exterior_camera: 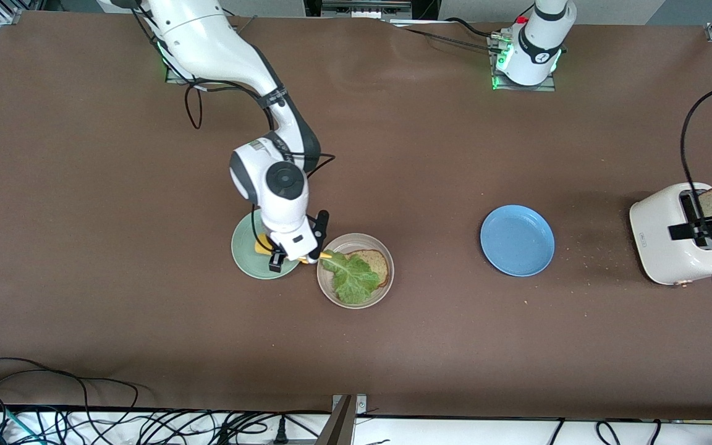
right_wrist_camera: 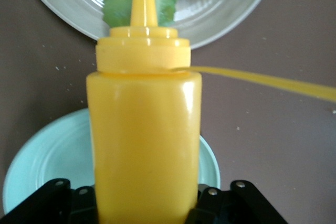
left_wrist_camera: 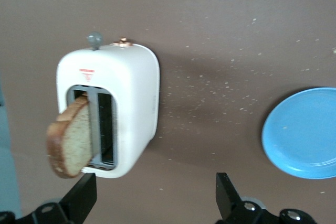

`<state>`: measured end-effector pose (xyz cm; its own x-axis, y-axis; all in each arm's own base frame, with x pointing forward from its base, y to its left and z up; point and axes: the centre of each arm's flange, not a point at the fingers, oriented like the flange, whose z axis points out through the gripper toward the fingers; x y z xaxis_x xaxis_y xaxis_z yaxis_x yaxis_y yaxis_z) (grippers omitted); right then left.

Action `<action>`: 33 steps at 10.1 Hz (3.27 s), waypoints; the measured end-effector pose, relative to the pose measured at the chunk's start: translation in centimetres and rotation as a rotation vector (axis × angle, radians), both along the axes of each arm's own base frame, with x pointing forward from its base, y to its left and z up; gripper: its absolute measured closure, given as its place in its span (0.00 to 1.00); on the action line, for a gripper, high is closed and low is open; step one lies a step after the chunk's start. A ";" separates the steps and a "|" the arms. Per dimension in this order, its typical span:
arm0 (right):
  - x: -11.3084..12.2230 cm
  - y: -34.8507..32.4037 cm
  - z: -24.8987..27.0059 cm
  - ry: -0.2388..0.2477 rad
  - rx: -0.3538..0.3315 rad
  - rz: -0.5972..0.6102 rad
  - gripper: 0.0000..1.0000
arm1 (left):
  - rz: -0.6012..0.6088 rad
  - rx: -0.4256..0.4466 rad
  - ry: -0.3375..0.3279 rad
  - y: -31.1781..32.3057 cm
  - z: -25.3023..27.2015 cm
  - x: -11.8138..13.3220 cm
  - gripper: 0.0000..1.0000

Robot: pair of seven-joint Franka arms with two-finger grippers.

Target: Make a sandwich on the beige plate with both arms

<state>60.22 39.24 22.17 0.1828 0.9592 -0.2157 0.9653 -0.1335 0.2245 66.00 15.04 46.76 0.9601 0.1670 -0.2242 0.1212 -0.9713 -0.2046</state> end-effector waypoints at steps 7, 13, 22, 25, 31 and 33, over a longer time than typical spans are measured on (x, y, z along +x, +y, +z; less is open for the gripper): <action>0.7 -0.7 1.1 -0.024 -0.051 -0.034 0.95 | -0.075 -0.062 0.020 12.3 -5.7 -3.5 0.00; 6.9 -19.3 19.7 0.193 0.295 -0.214 0.95 | -0.062 -0.062 -0.028 15.9 -10.1 -6.9 0.07; 1.5 -50.5 7.9 0.414 1.114 0.095 0.95 | -0.074 -0.066 -0.037 15.1 -9.4 -6.8 0.87; -2.0 -55.3 0.1 0.390 1.284 0.191 0.95 | -0.076 -0.072 -0.014 13.9 -5.9 -5.9 0.90; -5.0 -54.7 -10.8 0.290 1.507 0.340 0.95 | -0.091 -0.153 0.010 9.1 -0.5 -3.2 0.91; -5.9 -54.6 -13.3 0.275 1.562 0.318 0.95 | -0.033 -0.253 -0.003 7.9 -0.9 -2.9 0.91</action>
